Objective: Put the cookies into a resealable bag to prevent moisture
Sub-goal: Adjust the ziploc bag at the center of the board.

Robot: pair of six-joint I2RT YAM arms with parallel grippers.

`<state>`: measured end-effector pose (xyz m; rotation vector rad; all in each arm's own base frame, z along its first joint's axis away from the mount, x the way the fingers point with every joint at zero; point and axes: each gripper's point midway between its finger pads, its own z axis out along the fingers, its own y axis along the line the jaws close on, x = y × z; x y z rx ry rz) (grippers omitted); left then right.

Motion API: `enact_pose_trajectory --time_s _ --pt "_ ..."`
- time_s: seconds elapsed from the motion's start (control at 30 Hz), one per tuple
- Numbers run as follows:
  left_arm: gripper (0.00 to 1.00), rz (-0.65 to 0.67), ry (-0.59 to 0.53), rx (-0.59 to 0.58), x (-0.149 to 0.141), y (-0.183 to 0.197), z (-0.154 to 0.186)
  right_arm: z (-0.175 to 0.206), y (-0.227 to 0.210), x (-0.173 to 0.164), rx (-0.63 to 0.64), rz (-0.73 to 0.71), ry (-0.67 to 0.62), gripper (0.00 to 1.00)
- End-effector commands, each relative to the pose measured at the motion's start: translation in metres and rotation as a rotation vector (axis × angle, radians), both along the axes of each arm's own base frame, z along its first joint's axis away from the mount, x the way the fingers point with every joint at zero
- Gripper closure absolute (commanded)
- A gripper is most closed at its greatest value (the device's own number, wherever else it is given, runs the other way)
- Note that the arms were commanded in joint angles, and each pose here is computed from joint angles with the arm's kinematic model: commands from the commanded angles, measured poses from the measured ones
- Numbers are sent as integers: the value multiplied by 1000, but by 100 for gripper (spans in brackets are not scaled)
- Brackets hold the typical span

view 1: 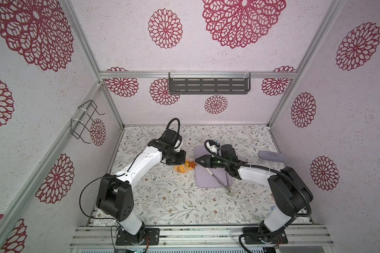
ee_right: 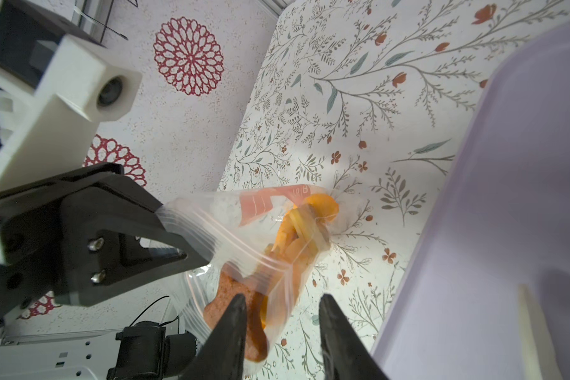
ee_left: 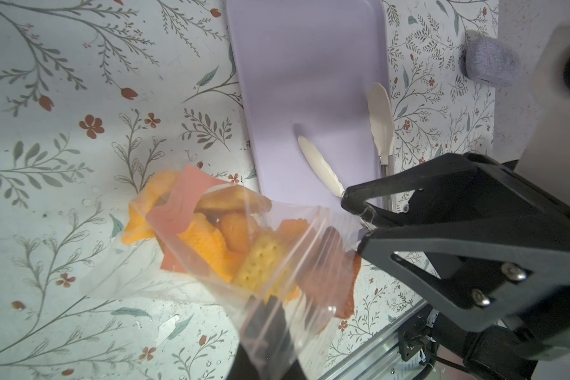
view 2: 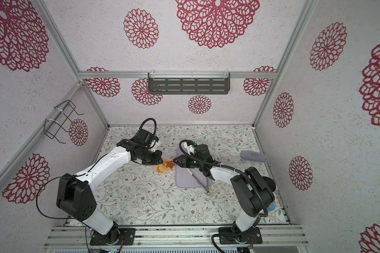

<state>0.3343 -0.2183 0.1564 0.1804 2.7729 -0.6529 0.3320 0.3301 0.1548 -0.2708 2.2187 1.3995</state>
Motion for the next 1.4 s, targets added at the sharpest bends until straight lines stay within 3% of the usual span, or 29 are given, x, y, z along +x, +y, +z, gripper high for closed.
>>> enact_pose_trajectory --time_s 0.0,0.3,0.5,0.73,0.97,1.1,1.17,1.23,1.37 --pt "100 -3 -57 -44 6 -3 16 20 10 6 41 17 -52 62" --pt "100 -6 -57 -44 6 -3 16 14 18 9 32 23 -41 71" --pt "100 -5 -50 -37 5 -2 14 22 14 11 4 8 -64 99" --pt "100 -4 -20 -14 1 1 4 47 -12 9 -202 -43 -128 100" --pt "98 -15 1 -42 5 -9 0 60 -22 0 -341 -51 -69 100" --pt "83 -23 2 -36 5 -11 -3 57 -22 -1 -397 -37 -58 100" --pt "67 -25 -3 -22 3 -8 -3 49 -19 -1 -398 -27 -36 100" --pt "52 -30 -10 -4 0 -3 -1 47 -11 -1 -359 -10 -17 100" --pt "36 -41 -65 25 -11 12 15 52 2 -1 -285 9 -3 100"
